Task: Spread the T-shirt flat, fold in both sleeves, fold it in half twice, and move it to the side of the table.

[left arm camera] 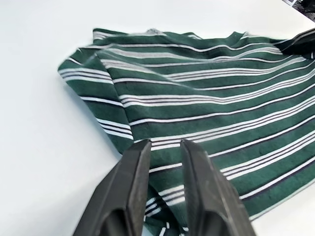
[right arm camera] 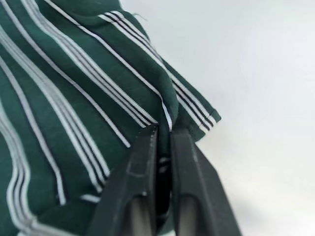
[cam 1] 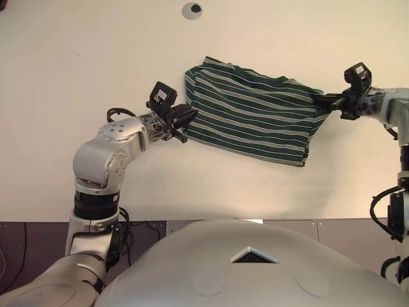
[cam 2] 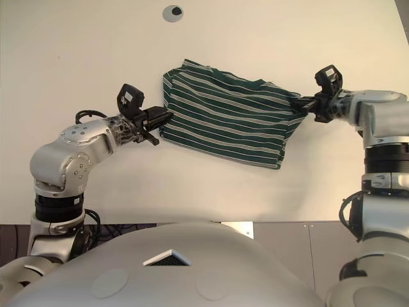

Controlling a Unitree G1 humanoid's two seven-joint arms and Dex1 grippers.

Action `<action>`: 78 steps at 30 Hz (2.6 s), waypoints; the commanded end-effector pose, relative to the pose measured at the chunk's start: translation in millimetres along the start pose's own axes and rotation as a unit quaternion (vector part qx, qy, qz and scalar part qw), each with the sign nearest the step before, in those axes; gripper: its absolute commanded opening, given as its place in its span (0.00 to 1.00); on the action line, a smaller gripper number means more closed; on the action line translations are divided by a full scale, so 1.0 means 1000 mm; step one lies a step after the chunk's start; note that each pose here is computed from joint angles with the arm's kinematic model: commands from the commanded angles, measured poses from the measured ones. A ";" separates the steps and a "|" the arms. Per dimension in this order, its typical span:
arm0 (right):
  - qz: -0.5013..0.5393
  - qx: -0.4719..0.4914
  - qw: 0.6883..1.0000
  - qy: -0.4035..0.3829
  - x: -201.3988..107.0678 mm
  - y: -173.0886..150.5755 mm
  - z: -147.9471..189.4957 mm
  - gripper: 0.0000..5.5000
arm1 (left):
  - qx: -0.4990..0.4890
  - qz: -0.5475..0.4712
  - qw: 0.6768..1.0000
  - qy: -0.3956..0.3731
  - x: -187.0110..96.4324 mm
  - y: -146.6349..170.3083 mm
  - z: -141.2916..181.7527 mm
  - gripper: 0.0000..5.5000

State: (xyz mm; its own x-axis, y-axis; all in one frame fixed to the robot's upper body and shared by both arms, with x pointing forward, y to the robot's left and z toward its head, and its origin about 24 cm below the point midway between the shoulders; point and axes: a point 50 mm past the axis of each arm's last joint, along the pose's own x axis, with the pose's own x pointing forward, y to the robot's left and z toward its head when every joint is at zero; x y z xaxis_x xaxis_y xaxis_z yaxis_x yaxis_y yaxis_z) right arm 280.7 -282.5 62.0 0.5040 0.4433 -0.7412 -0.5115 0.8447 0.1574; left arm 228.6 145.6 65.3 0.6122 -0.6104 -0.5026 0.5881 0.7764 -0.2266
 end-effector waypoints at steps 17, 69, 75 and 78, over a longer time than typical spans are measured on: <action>-0.005 -0.053 0.976 -0.209 -0.010 0.011 0.084 0.16 | 0.068 -0.019 0.991 0.112 0.007 0.006 -0.037 0.19; 0.161 0.058 0.978 -0.121 0.039 0.101 0.049 0.16 | 0.229 0.146 0.958 -0.087 -0.016 0.118 0.057 0.19; 0.196 0.153 0.966 -0.072 0.043 0.138 0.038 0.34 | 0.014 0.131 0.990 -0.046 -0.051 0.103 0.005 0.24; 0.178 0.193 0.964 -0.043 0.054 0.153 0.029 0.44 | -0.079 0.112 0.991 -0.013 -0.059 0.093 -0.014 0.33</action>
State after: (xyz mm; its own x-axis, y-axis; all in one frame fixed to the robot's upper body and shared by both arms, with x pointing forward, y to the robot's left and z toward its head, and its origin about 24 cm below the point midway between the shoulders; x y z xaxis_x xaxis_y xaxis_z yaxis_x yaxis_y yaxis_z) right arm 254.9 -127.9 71.9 0.4100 0.7615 -0.5020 -0.4257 0.6465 0.6331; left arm 248.5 257.0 65.6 0.7596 -0.4149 -0.5008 0.3852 0.9075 -0.1674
